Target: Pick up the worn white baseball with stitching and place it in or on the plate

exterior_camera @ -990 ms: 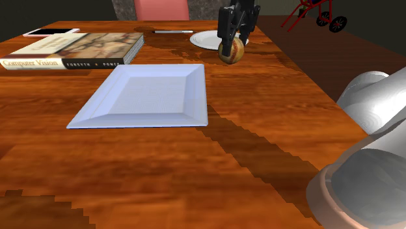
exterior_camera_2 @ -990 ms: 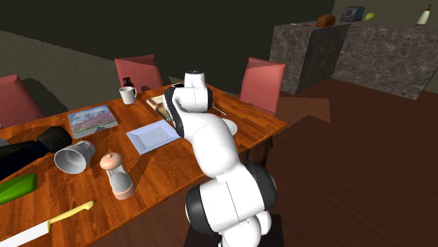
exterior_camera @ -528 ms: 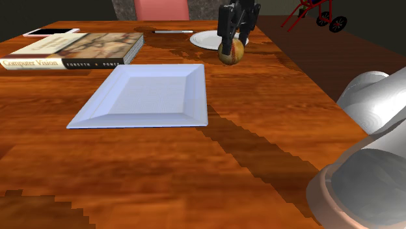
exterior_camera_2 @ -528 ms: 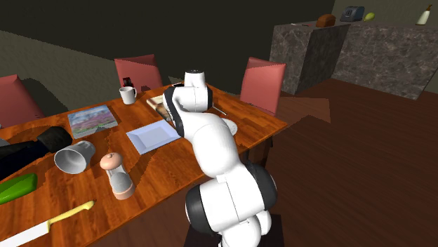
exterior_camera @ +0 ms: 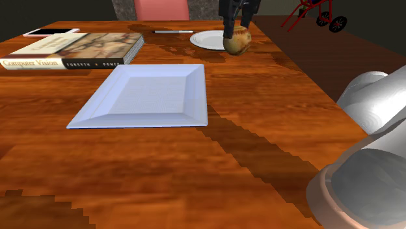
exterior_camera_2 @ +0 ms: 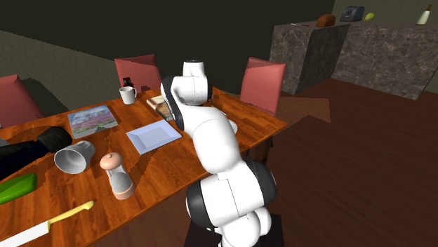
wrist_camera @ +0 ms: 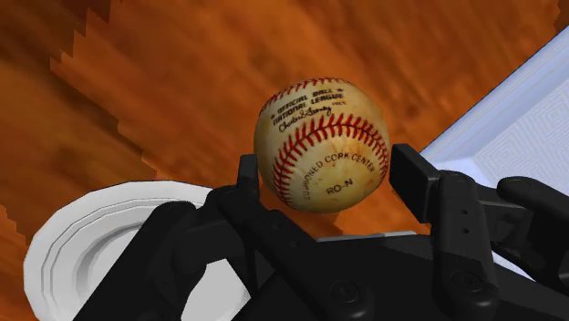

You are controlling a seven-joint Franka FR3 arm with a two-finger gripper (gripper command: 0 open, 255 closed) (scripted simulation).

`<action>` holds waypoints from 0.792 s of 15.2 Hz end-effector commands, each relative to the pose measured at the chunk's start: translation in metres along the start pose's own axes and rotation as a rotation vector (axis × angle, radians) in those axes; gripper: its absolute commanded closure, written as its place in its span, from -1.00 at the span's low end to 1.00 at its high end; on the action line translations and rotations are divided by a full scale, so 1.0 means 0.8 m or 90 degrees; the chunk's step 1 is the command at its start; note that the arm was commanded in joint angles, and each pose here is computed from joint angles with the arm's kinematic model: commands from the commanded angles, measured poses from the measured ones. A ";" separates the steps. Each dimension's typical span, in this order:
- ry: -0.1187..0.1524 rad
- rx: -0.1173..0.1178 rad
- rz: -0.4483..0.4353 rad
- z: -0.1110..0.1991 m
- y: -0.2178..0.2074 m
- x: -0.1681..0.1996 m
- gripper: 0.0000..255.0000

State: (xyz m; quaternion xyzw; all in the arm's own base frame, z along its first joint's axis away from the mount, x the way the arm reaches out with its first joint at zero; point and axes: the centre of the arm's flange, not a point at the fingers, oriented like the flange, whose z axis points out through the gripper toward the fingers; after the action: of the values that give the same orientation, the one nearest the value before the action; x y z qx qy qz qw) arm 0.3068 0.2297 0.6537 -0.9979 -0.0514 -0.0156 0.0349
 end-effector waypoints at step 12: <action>0.000 0.000 0.000 -0.063 0.042 0.052 1.00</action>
State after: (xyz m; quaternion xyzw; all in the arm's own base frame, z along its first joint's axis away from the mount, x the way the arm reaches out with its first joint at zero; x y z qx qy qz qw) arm 0.3397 0.2064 0.7031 -0.9980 -0.0511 -0.0154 0.0350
